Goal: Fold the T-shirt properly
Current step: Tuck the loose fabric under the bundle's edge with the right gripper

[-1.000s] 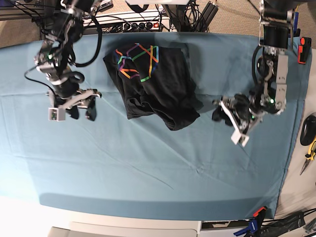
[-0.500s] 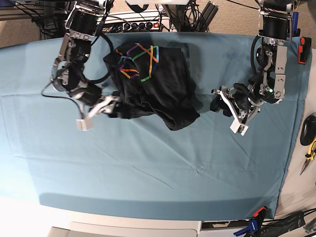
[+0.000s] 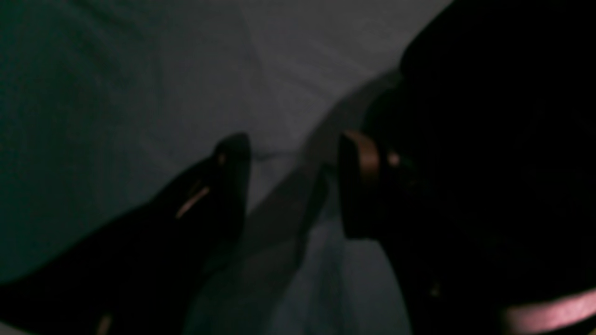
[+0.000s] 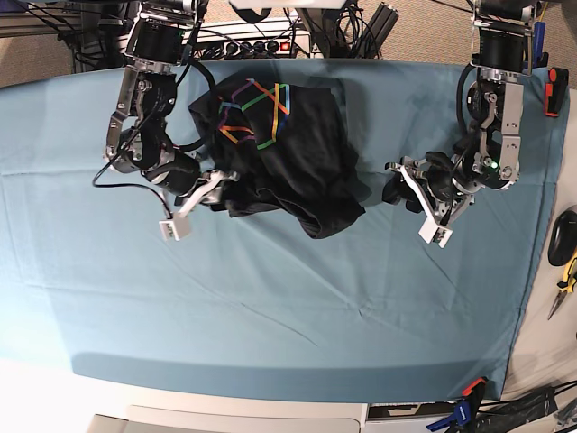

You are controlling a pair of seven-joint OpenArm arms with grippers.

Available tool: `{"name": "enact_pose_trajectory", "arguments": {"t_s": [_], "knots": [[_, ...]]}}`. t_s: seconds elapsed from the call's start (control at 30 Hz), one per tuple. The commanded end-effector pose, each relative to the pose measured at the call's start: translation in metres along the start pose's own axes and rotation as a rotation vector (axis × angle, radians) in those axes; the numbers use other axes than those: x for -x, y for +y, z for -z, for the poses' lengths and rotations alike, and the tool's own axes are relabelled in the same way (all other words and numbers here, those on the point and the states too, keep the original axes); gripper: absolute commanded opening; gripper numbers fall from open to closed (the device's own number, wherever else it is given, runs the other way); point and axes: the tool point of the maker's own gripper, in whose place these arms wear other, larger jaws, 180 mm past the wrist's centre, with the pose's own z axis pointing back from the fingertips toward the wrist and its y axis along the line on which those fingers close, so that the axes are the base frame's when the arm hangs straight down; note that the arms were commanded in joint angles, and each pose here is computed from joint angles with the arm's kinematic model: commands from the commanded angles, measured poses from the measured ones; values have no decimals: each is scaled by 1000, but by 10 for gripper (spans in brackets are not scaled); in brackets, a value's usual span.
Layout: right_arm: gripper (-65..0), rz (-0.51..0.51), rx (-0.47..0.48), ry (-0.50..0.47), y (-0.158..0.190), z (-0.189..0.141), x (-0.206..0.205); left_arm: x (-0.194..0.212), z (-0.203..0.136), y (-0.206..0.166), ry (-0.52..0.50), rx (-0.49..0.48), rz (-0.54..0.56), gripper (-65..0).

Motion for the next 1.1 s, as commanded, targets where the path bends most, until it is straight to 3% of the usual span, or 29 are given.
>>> {"name": "enact_pose_trajectory", "arguments": {"t_s": [0.0,0.23,0.77,1.07], "knots": [[-458,-18,-8,-66,2,-4,-21,-4,-3,0,-2,3,10,-334],[-650,-17,11,-74,-3,-6,-22,-5,-3,-1,-8,8,11,-334],[-650,-109,147,-139,-26,-9,-42,-6,-3,-1,-16,9,11,-334],[-650,-148,180,-222,-27,-12,-85,-7,-3,-2,-18,14,8,-334]]}}
